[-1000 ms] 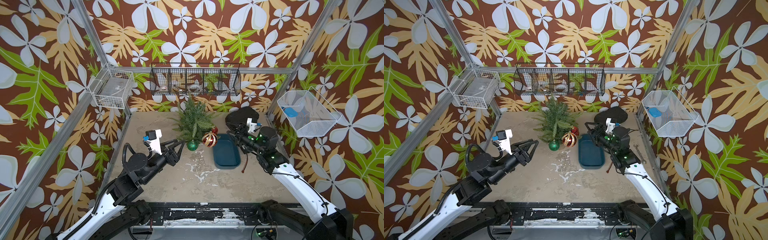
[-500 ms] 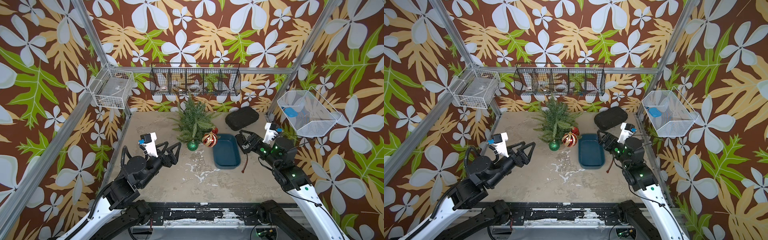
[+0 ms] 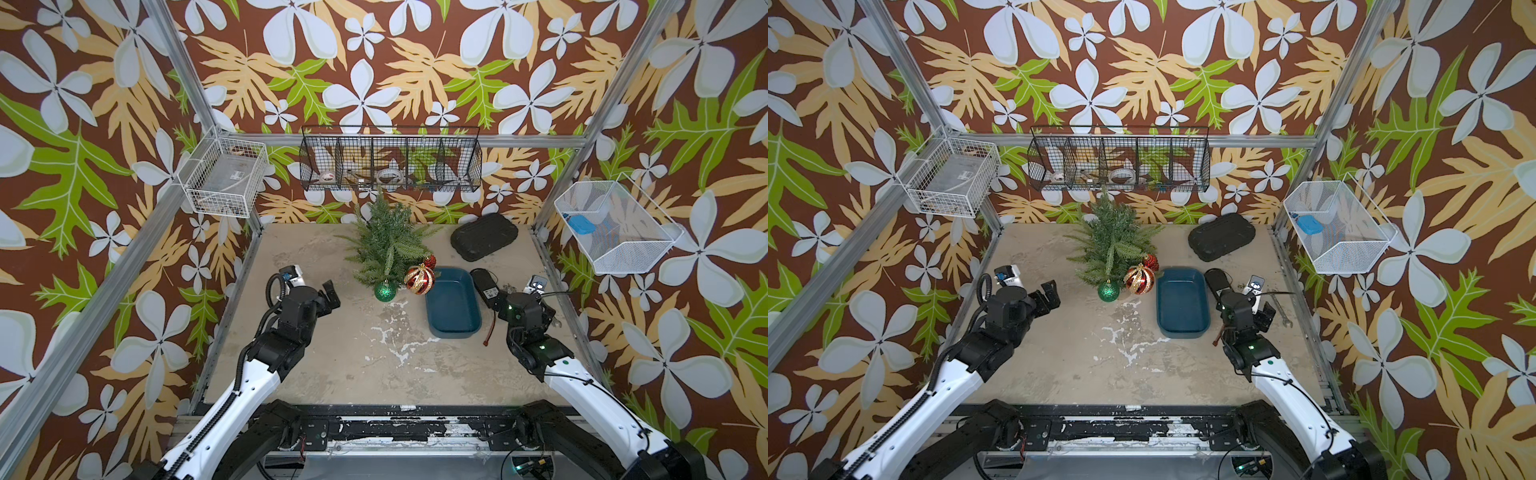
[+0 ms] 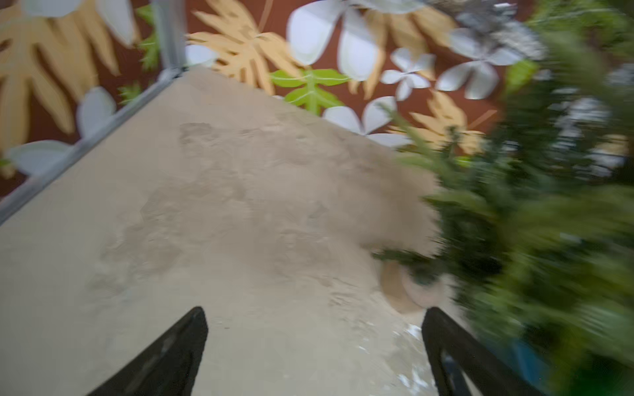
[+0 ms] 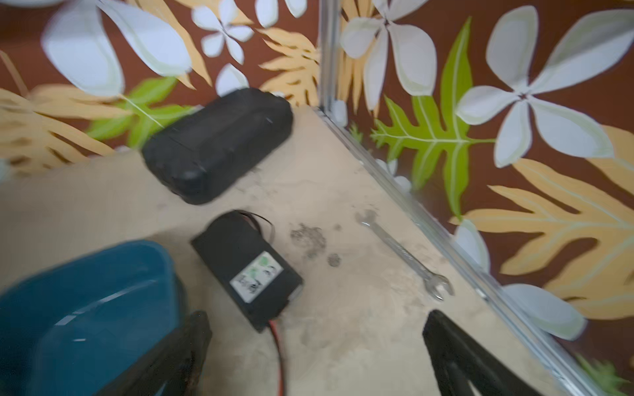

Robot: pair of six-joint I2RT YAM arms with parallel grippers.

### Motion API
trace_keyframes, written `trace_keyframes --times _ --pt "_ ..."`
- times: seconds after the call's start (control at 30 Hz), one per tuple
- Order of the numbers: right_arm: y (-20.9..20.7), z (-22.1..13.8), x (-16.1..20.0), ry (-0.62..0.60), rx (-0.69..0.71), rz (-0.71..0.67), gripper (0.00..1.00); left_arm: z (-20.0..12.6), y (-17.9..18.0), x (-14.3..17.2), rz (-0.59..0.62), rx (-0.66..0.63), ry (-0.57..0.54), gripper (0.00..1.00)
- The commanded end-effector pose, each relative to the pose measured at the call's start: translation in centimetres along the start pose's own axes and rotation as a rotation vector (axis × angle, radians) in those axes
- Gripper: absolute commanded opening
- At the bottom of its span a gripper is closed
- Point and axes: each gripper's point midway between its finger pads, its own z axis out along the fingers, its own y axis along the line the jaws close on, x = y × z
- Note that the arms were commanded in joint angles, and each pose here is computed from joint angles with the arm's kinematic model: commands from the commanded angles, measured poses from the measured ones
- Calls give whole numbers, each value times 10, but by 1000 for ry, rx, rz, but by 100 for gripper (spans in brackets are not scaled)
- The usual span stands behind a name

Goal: Decorate the small christmas tree with ornaments
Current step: Reset both arms

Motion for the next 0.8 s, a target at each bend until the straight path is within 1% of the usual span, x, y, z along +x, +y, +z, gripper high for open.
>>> trace_keyframes --times 0.0,0.03,0.07,0.1,0.13,0.17,0.2,0.27,0.33,0.4,0.47,0.5,0.57,0.6,0.63,0.67,0.7,0.73,0.77 --pt "-20 9 -17 -136 185 -30 100 15 11 -21 80 -30 -180 100" --pt "-17 15 -12 -128 188 -42 100 19 20 -22 140 -68 -248 100" --pt "-13 21 -4 -122 182 -58 100 22 31 -18 207 -121 -294 100" --pt "-9 27 4 -117 181 -72 100 27 41 -15 256 -168 -315 100" --pt "-6 30 7 -123 176 -81 100 33 51 -11 279 -214 -315 100" --pt "-2 34 13 -133 157 -94 100 40 64 -7 273 -260 -307 100" --pt "0 37 18 -145 144 -102 100 48 72 -3 258 -261 -299 100" --pt "7 39 23 -170 99 -111 100 58 78 2 225 -228 -303 100" --pt "12 39 20 -197 55 -120 100 64 75 4 227 -195 -332 100" --pt "13 42 16 -226 -11 -105 100 74 75 13 235 -181 -328 100" --pt "6 49 13 -230 -44 -51 100 76 69 17 238 -131 -357 100" --pt "0 52 12 -231 -63 -9 100 76 62 20 261 -88 -363 100" --pt "-12 58 18 -235 -83 71 100 77 68 24 246 -96 -376 100" --pt "-12 61 21 -227 -92 72 100 72 68 24 241 -76 -403 100" --pt "-3 63 19 -216 -128 47 100 72 70 32 238 -64 -380 100" --pt "9 60 18 -239 -195 10 100 70 66 30 251 -39 -411 100" --pt "23 58 24 -239 -271 -35 100 72 66 31 262 -42 -407 100" --pt "27 56 25 -270 -296 -45 100 75 67 35 255 -41 -369 100" --pt "28 54 23 -299 -291 -53 100 78 66 34 252 -30 -362 100"
